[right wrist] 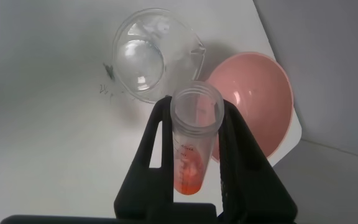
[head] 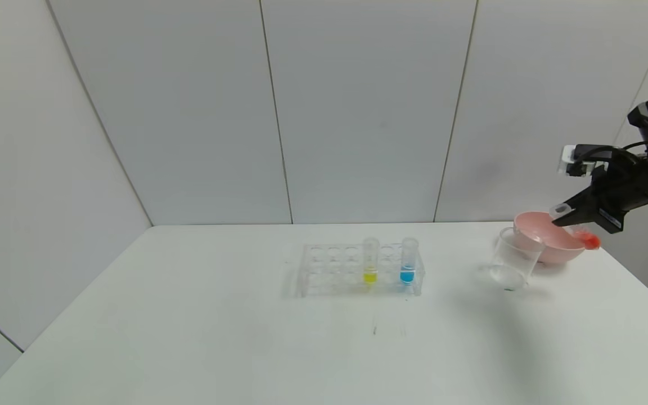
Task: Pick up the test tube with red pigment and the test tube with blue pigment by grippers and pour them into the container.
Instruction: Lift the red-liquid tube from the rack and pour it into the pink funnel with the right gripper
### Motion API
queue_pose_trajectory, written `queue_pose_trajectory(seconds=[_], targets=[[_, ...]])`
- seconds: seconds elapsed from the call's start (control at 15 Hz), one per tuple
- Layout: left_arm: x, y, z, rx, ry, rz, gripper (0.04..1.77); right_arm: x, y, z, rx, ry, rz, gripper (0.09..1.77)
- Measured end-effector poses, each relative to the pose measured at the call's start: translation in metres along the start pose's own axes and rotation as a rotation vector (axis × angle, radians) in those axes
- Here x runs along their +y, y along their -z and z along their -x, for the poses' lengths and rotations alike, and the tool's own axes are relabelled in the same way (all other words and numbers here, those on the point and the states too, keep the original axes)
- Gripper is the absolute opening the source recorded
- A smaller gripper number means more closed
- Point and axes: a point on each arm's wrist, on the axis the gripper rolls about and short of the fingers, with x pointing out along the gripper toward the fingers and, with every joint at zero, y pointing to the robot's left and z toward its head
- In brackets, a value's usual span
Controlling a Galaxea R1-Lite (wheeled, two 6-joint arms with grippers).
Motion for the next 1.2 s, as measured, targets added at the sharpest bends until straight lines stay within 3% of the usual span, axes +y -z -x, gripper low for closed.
queue_pose_trajectory(seconds=[0.6,1.2], targets=[[0.000,0.000,0.000,0.001,0.000,0.000,1.76,0.012,-0.021,-0.016,0.199,0.059,0.114,0.49],[0.000,0.000,0.000,0.000,0.000,0.000,1.76,0.023,-0.036,-0.037,0.319,0.071,0.168,0.49]])
